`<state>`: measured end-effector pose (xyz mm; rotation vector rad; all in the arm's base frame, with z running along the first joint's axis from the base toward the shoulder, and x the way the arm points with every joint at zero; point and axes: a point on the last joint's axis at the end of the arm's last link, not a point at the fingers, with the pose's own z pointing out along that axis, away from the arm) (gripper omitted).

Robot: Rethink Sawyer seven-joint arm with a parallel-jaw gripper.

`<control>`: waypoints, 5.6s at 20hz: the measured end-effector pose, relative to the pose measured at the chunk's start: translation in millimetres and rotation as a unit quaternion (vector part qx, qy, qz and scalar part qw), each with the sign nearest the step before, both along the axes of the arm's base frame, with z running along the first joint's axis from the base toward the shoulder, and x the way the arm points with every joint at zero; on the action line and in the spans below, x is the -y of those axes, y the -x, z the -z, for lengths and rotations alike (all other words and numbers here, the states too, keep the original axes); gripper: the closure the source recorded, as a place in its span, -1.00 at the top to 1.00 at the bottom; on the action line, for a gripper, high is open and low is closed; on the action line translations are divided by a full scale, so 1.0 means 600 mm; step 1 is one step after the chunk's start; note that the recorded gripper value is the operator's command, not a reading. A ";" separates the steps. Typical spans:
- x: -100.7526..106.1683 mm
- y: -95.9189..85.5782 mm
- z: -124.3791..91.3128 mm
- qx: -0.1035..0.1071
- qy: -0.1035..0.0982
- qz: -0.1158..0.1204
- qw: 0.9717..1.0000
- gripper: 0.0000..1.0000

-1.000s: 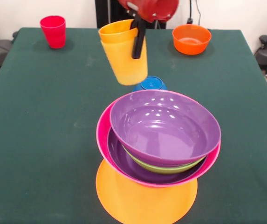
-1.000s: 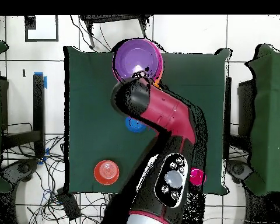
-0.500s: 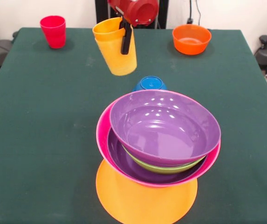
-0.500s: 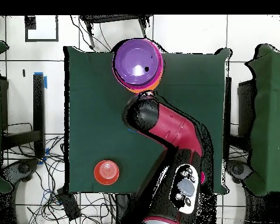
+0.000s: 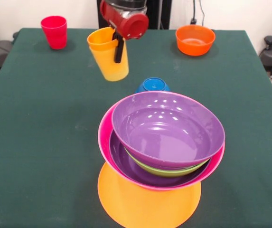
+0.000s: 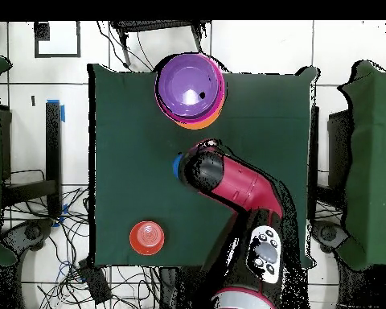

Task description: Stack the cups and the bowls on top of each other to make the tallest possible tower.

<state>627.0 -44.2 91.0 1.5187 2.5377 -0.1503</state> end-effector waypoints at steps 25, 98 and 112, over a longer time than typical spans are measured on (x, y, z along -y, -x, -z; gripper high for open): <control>0.041 0.107 0.165 -0.014 0.025 -0.043 0.999 1.00; -0.358 0.346 0.160 -0.006 -0.069 0.041 0.997 1.00; -0.388 0.361 0.094 -0.011 -0.073 0.038 0.997 1.00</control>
